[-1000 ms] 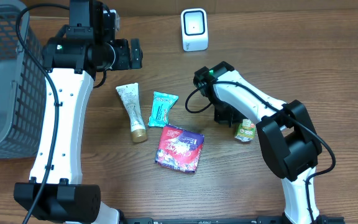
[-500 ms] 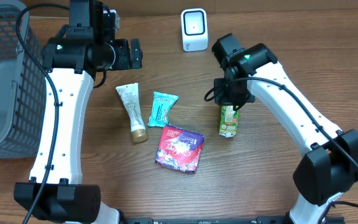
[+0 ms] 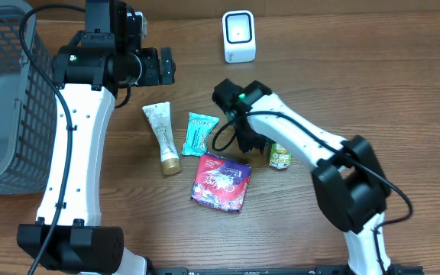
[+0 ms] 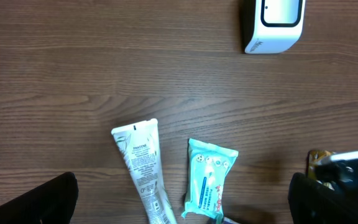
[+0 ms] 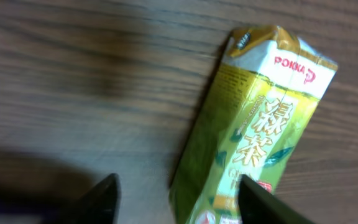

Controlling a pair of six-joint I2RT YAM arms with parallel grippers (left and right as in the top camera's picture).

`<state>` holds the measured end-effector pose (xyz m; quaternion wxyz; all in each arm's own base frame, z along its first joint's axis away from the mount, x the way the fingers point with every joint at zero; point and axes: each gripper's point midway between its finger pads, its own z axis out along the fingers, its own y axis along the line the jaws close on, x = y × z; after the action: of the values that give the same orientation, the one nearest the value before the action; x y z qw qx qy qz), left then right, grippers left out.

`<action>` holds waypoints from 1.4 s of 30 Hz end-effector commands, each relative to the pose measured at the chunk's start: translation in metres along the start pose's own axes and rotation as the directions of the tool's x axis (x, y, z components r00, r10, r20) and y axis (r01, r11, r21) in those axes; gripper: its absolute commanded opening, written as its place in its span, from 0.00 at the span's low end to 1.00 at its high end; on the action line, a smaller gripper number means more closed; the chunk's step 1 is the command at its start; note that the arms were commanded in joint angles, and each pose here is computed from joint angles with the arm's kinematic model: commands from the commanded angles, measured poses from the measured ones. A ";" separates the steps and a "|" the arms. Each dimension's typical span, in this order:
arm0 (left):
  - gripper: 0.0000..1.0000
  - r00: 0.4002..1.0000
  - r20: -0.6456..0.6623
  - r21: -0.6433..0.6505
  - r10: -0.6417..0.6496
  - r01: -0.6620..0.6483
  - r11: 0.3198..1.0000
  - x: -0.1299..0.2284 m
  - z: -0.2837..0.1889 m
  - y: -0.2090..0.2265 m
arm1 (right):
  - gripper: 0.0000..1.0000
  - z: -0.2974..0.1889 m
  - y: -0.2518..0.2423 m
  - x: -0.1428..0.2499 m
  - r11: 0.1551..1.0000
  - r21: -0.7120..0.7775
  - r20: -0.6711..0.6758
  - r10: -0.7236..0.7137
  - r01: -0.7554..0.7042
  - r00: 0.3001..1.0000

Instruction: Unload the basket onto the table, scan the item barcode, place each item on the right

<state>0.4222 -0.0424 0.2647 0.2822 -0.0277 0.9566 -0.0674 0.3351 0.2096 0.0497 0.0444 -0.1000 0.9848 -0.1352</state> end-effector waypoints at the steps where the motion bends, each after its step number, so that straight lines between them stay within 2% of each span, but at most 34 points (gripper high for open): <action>1: 1.00 1.000 0.000 0.005 0.011 -0.011 1.000 -0.001 0.002 0.002 | 0.56 0.020 -0.015 -0.003 0.991 0.132 0.006 0.010 -0.011 1.000; 5: 1.00 1.000 0.000 0.005 0.011 -0.011 1.000 -0.001 0.002 0.002 | 0.61 0.035 -0.019 0.003 0.977 0.212 -0.027 -0.024 0.029 0.999; 10: 1.00 1.000 -0.001 0.005 0.011 -0.011 1.000 -0.001 0.002 0.002 | 0.63 0.050 -0.022 0.012 0.961 0.266 -0.081 -0.051 0.071 0.995; 12: 1.00 1.000 -0.001 0.005 0.011 -0.011 1.000 -0.001 0.002 0.002 | 0.60 0.057 -0.023 0.017 0.957 0.277 -0.105 -0.057 0.085 0.993; 15: 1.00 1.000 0.000 0.005 0.011 -0.011 1.000 -0.001 0.002 0.002 | 0.52 0.063 -0.026 0.026 0.952 0.288 -0.134 -0.064 0.101 0.989; 16: 1.00 1.000 -0.001 0.005 0.011 -0.011 1.000 -0.001 0.002 0.002 | 0.46 0.064 -0.027 0.028 0.951 0.291 -0.142 -0.066 0.105 0.988; 18: 1.00 1.000 -0.001 0.005 0.011 -0.011 1.000 -0.001 0.002 0.002 | 0.27 0.066 -0.028 0.032 0.949 0.296 -0.156 -0.068 0.112 0.985; 21: 1.00 1.000 -0.001 0.005 0.011 -0.011 1.000 -0.001 0.002 0.002 | 0.04 0.066 -0.025 0.035 0.955 0.277 -0.168 -0.065 0.110 0.984; 25: 1.00 1.000 -0.001 0.005 0.011 -0.011 1.000 -0.001 0.002 0.002 | 0.04 0.059 -0.015 0.035 0.972 0.215 -0.185 -0.053 0.094 0.981; 28: 1.00 1.000 0.000 0.005 0.011 -0.011 1.000 -0.001 0.002 0.002 | 0.04 0.040 -0.001 0.029 0.993 0.104 -0.167 -0.040 0.058 0.985; 31: 1.00 1.000 -0.001 0.005 0.011 -0.011 1.000 -0.001 0.002 0.002 | 0.04 0.007 0.024 0.020 0.994 -0.107 -0.113 -0.047 0.034 0.993; 32: 1.00 1.000 -0.001 0.005 0.011 -0.011 1.000 -0.001 0.002 0.002 | 0.04 -0.024 0.047 0.012 0.943 -0.330 -0.074 -0.056 0.028 0.996; 34: 1.00 1.000 -0.001 0.005 0.011 -0.011 1.000 -0.001 0.002 0.002 | 0.04 -0.052 0.062 0.002 0.852 -0.521 -0.030 -0.069 0.043 0.997; 36: 1.00 1.000 -0.001 0.005 0.011 -0.011 1.000 -0.001 0.002 0.002 | 0.04 -0.077 0.076 -0.008 0.711 -0.698 0.020 -0.094 0.081 0.995; 39: 1.00 1.000 0.000 0.005 0.011 -0.011 1.000 -0.001 0.002 0.002 | 0.04 -0.086 0.082 -0.016 0.576 -0.815 0.023 -0.085 0.068 0.996; 42: 1.00 1.000 -0.001 0.005 0.011 -0.011 1.000 -0.001 0.002 0.002 | 0.04 -0.068 0.076 -0.017 0.526 -0.850 -0.019 -0.052 0.011 0.998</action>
<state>0.4221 -0.0424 0.2646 0.2820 -0.0279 0.9566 -0.0674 0.3461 0.2990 0.0844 0.0157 -0.1292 0.9591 0.2512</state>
